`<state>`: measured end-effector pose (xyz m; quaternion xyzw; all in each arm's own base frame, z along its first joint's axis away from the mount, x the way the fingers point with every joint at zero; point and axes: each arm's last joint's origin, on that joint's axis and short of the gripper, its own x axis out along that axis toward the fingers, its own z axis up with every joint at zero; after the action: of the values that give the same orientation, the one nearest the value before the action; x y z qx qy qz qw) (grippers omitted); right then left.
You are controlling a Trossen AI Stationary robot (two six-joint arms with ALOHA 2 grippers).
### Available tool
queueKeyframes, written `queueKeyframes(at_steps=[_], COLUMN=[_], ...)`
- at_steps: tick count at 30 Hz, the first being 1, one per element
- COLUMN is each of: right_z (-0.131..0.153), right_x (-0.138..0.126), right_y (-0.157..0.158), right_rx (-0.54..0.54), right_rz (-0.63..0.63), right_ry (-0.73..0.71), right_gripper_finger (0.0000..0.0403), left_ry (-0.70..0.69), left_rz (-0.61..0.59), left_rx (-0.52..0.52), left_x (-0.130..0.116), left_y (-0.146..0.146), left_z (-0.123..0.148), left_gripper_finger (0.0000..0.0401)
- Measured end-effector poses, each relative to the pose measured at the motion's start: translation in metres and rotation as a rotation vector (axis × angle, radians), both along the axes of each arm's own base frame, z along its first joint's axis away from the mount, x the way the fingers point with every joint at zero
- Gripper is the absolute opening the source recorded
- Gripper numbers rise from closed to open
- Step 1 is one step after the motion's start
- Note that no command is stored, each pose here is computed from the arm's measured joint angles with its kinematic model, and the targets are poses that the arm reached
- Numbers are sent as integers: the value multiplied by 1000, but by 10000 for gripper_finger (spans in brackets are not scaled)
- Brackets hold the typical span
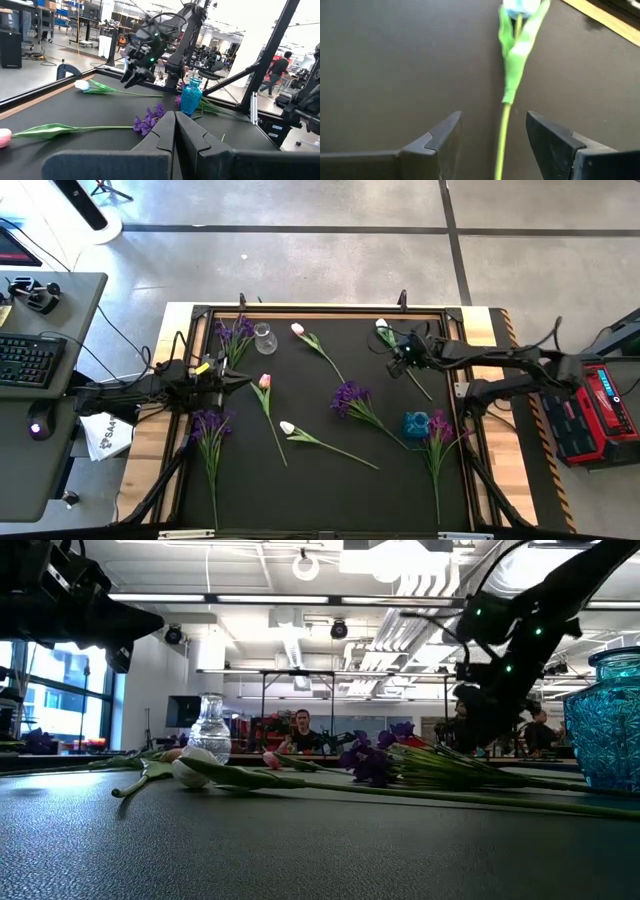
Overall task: Sort flowers into vase by color
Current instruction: Put the top white flower into the transparent blue vase
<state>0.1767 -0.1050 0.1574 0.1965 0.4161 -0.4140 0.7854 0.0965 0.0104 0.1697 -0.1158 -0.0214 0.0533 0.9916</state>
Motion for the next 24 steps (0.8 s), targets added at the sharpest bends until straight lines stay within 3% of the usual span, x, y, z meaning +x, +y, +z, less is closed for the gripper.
queueKeyframes(at_steps=[16,24], right_z=[-37,-36], right_x=[4,4], right_y=[-36,-36], right_rx=[63,69], right_rz=[-103,-106], right_ry=[28,16], right_gripper_finger=[201,129], left_ry=[0,0], left_rz=[-1,-1], left_rx=[0,0], left_x=[0,0], left_y=[0,0], left_z=[0,0], left_gripper_finger=[0,0])
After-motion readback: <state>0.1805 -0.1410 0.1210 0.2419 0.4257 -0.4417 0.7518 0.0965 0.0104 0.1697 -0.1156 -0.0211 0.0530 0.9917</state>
